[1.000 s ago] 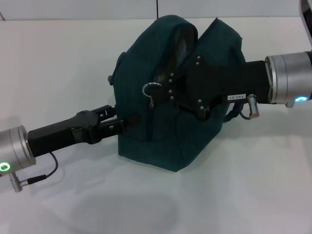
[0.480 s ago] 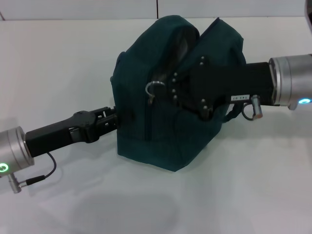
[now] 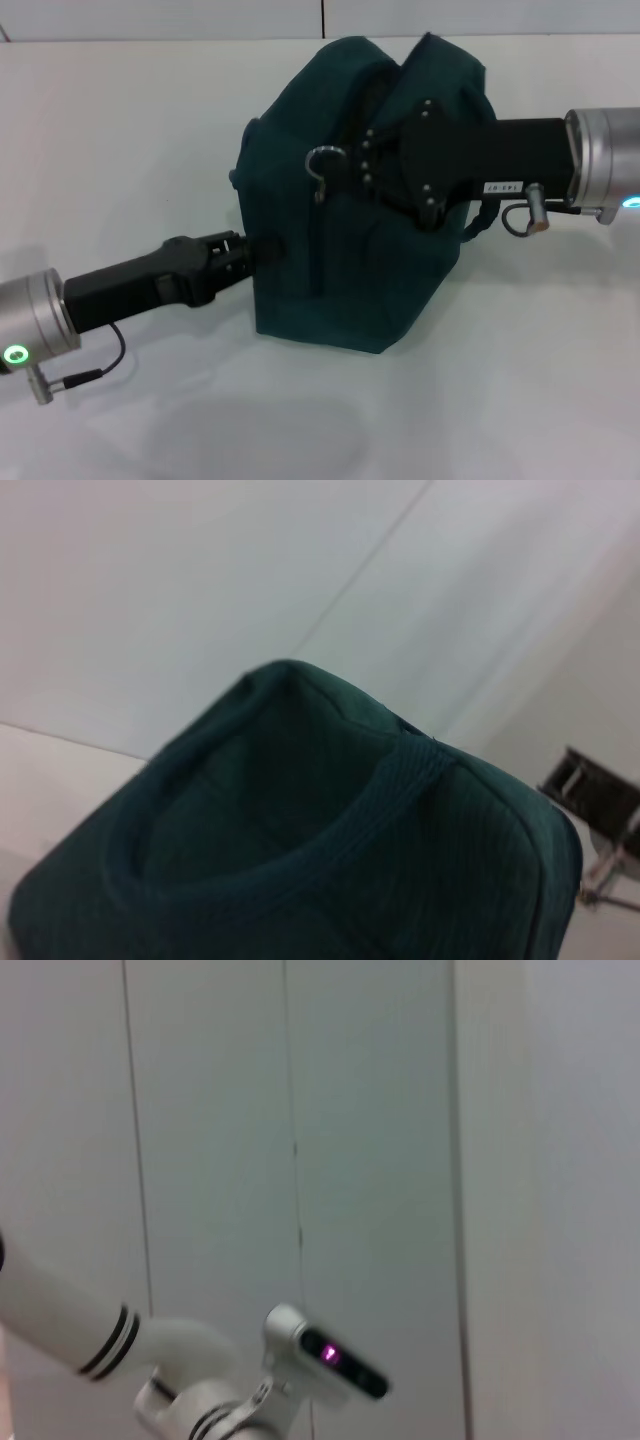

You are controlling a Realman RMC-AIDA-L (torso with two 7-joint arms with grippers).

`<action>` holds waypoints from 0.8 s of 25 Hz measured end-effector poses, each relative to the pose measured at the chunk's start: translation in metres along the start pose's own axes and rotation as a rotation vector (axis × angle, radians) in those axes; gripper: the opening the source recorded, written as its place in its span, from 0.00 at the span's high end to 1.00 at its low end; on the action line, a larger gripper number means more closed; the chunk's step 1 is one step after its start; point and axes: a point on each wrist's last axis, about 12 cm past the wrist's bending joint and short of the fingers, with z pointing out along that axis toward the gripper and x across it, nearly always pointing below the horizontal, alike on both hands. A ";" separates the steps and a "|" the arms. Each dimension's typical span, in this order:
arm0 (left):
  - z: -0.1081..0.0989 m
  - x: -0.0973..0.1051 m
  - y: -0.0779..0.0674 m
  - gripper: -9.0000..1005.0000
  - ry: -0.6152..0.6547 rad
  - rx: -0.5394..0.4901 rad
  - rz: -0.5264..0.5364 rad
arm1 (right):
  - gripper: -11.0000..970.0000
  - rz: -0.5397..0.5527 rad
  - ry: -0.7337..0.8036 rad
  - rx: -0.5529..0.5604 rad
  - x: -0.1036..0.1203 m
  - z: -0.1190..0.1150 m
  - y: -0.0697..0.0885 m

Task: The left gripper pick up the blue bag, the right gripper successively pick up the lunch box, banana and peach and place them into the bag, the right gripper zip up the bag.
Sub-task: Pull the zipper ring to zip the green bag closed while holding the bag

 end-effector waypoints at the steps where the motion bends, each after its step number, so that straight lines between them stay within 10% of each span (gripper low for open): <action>1: 0.001 0.001 -0.001 0.69 0.008 0.004 0.014 | 0.97 0.006 -0.010 0.006 0.000 -0.001 0.000; 20: 0.004 0.012 -0.008 0.82 0.051 0.064 0.092 | 0.97 0.248 -0.114 0.182 0.013 -0.036 -0.015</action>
